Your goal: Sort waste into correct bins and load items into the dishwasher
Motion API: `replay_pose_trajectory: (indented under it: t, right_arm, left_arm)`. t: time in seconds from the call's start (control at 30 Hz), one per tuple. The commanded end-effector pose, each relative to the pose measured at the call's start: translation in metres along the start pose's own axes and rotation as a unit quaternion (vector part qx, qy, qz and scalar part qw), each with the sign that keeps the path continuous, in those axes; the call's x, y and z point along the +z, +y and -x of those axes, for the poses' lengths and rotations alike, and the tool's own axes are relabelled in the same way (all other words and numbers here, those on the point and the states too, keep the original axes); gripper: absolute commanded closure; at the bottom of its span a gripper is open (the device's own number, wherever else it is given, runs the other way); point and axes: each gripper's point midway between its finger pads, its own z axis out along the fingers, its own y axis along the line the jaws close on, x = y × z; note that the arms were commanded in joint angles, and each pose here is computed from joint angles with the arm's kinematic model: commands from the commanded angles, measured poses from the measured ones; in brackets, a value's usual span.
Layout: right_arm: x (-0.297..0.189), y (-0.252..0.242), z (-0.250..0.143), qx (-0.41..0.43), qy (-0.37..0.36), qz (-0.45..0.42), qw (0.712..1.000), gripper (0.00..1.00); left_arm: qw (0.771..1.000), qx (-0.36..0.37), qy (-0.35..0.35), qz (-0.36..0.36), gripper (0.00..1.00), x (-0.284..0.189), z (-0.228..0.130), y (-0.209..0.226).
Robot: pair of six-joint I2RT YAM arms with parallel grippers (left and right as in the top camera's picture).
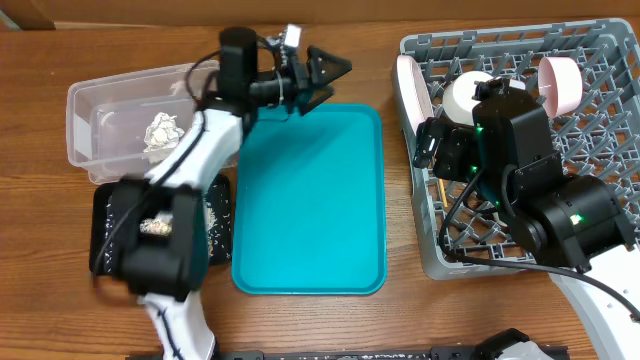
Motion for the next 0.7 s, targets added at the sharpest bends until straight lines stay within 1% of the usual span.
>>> replay_pose_trajectory:
  t: [0.0,0.07,0.13,0.2,0.3,0.37,0.43,0.5,0.67]
  right_arm:
    - [-0.003,-0.001,0.004,0.003,-0.008,-0.001,1.0,0.0]
    - [-0.003,-0.001,0.004,0.003,-0.008,-0.001,1.0,0.0]
    - [-0.003,-0.001,0.004,0.003,-0.008,-0.001,1.0,0.0]
    - [-0.003,-0.001,0.004,0.003,-0.008,-0.001,1.0,0.0]
    - [-0.003,-0.001,0.004,0.003,-0.008,-0.001,1.0,0.0]
    - [-0.003,-0.001,0.004,0.003,-0.008,-0.001,1.0,0.0]
    - [-0.003,-0.001,0.004,0.003,-0.008,-0.001,1.0,0.0]
    - [-0.003,-0.001,0.004,0.003,-0.008,-0.001,1.0,0.0]
    - [-0.003,-0.001,0.004,0.003,-0.008,-0.001,1.0,0.0]
  left_arm:
    - [0.973,0.172,-0.078,0.129,0.0,-0.05,-0.005,-0.039]
    - [0.951,0.178,-0.097,0.234,0.0,-0.088,-0.018,-0.03]
    - [0.922,0.182,-0.107,0.324,0.0,-0.13,-0.037,-0.025]
    - [0.884,0.174,-0.12,0.417,0.0,-0.179,-0.06,-0.019]
    - [0.831,0.156,-0.134,0.516,0.0,-0.242,-0.097,-0.017]
    - [0.803,0.15,-0.144,0.559,0.0,-0.276,-0.119,-0.019]
    - [0.79,0.151,-0.153,0.574,0.0,-0.295,-0.134,-0.024]
    - [0.79,0.153,-0.157,0.572,0.0,-0.305,-0.147,-0.03]
    - [0.792,0.162,-0.175,0.561,0.0,-0.312,-0.153,-0.039]
